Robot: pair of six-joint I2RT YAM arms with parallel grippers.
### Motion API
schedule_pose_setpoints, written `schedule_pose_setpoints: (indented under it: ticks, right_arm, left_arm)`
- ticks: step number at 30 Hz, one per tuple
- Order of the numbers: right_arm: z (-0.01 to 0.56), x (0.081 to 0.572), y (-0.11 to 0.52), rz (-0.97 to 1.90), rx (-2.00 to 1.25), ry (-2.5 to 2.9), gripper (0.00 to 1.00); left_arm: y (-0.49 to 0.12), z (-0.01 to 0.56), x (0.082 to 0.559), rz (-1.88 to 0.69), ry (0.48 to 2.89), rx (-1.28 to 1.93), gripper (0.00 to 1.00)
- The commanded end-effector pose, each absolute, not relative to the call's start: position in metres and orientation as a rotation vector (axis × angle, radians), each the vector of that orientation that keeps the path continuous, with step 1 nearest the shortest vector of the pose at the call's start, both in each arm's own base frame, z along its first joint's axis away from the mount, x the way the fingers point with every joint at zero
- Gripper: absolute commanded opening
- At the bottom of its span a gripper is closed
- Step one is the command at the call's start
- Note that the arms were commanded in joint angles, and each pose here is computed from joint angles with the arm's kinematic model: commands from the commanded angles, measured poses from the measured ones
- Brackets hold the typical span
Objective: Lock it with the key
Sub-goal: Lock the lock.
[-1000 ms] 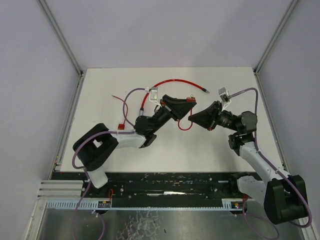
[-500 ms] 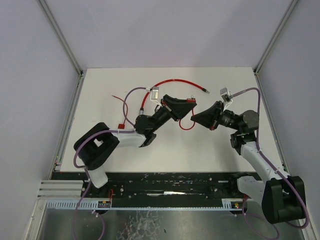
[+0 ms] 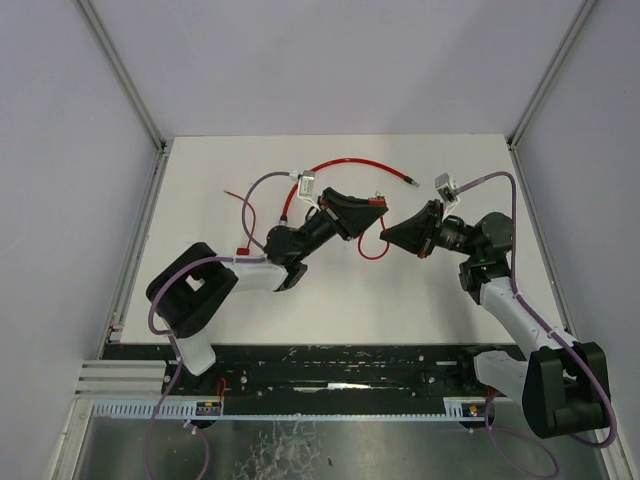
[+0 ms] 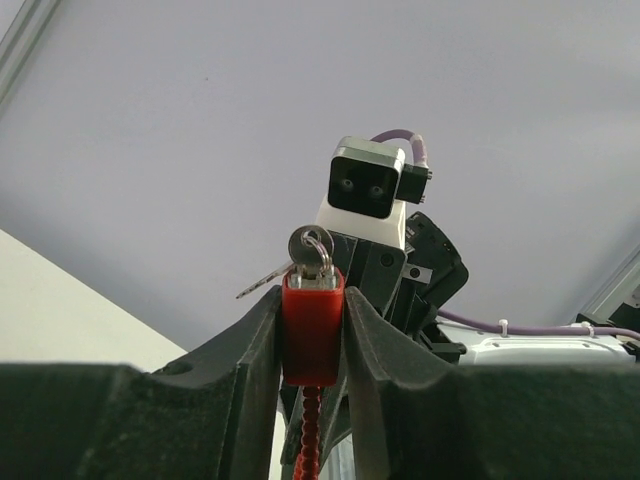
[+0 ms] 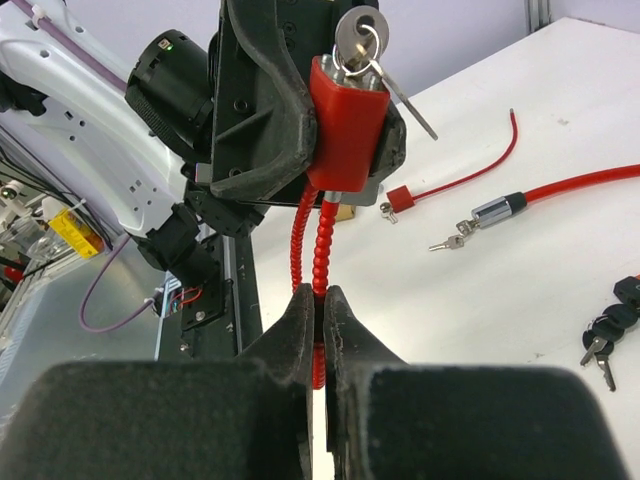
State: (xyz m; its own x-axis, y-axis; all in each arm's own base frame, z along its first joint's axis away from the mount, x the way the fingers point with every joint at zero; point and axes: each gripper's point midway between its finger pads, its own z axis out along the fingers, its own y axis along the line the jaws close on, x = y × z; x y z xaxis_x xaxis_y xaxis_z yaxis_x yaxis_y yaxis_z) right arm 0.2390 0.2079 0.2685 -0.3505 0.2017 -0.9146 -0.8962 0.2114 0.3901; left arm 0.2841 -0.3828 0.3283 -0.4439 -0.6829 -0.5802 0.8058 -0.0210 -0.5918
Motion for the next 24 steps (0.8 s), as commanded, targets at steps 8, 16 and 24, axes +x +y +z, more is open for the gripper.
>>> schedule_pose_setpoints:
  ticks: [8, 16, 24]
  right_arm:
    - [0.278, 0.243, 0.213, 1.258, -0.832, 1.399, 0.00]
    - [0.280, 0.242, 0.213, 1.230, -0.864, 1.392, 0.00]
    - [0.279, 0.242, 0.211, 1.183, -0.899, 1.401, 0.00]
  left_arm:
    - [-0.369, 0.336, 0.282, -1.705, 1.085, 0.176, 0.41]
    - [-0.367, 0.334, 0.286, -1.682, 1.127, 0.204, 0.45]
    - [-0.368, 0.331, 0.286, -1.657, 1.172, 0.253, 0.36]
